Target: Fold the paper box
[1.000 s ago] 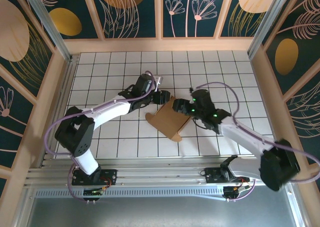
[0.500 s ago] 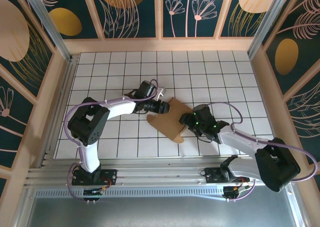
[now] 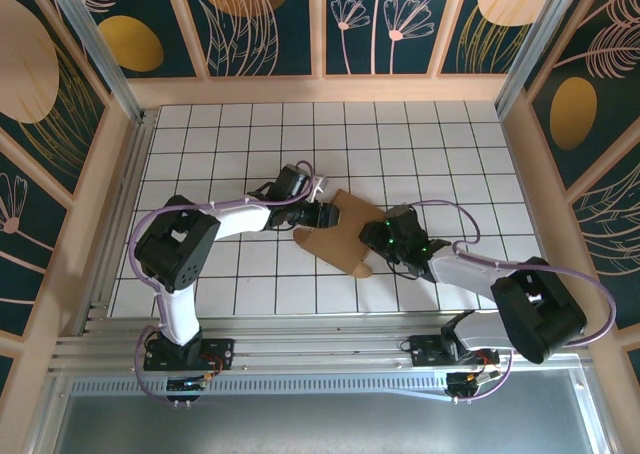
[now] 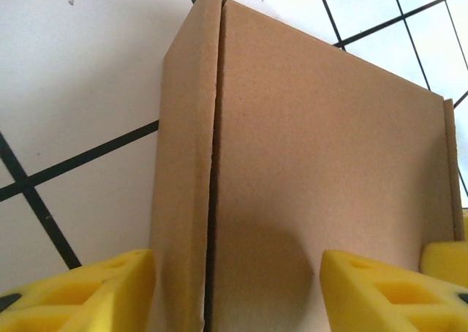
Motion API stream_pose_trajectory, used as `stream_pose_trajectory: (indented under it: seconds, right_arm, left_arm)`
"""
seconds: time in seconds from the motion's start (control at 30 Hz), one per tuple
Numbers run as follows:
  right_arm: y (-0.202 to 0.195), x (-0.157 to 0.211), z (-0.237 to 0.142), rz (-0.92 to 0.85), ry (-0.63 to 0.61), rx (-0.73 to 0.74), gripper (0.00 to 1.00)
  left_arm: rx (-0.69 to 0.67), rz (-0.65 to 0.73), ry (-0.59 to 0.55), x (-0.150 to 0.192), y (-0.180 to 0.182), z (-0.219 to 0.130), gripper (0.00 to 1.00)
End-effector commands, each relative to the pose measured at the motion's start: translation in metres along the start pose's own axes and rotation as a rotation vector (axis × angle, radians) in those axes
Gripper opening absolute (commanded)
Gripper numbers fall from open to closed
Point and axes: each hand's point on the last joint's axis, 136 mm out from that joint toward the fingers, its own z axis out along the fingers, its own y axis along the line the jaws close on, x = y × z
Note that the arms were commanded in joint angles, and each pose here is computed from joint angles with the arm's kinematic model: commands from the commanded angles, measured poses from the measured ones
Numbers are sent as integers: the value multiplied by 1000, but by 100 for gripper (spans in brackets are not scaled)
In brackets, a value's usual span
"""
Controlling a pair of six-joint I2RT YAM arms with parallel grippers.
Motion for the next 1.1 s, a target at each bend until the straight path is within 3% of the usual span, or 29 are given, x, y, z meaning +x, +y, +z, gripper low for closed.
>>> stream_pose_trajectory:
  seconds: [0.0, 0.2, 0.53, 0.7, 0.97, 1.07]
  right_arm:
    - [-30, 4, 5, -27, 30, 45, 43]
    - [-25, 2, 5, -88, 68, -57, 38]
    - [-20, -11, 2, -96, 65, -132, 26]
    - [-17, -19, 0, -100, 48, -147, 26]
    - [-29, -23, 4, -66, 81, -198, 25]
    - [-33, -22, 7, -61, 112, -218, 25]
  left_arm:
    - [-18, -34, -71, -20, -4, -22, 67]
    - [1, -76, -132, -37, -3, -36, 84]
    - [45, -118, -117, -34, 1, -32, 85]
    - [56, -179, -67, -22, 7, -19, 85]
    - [165, -245, 46, 7, 2, -2, 84]
    - [282, -285, 51, 9, -13, 0, 84]
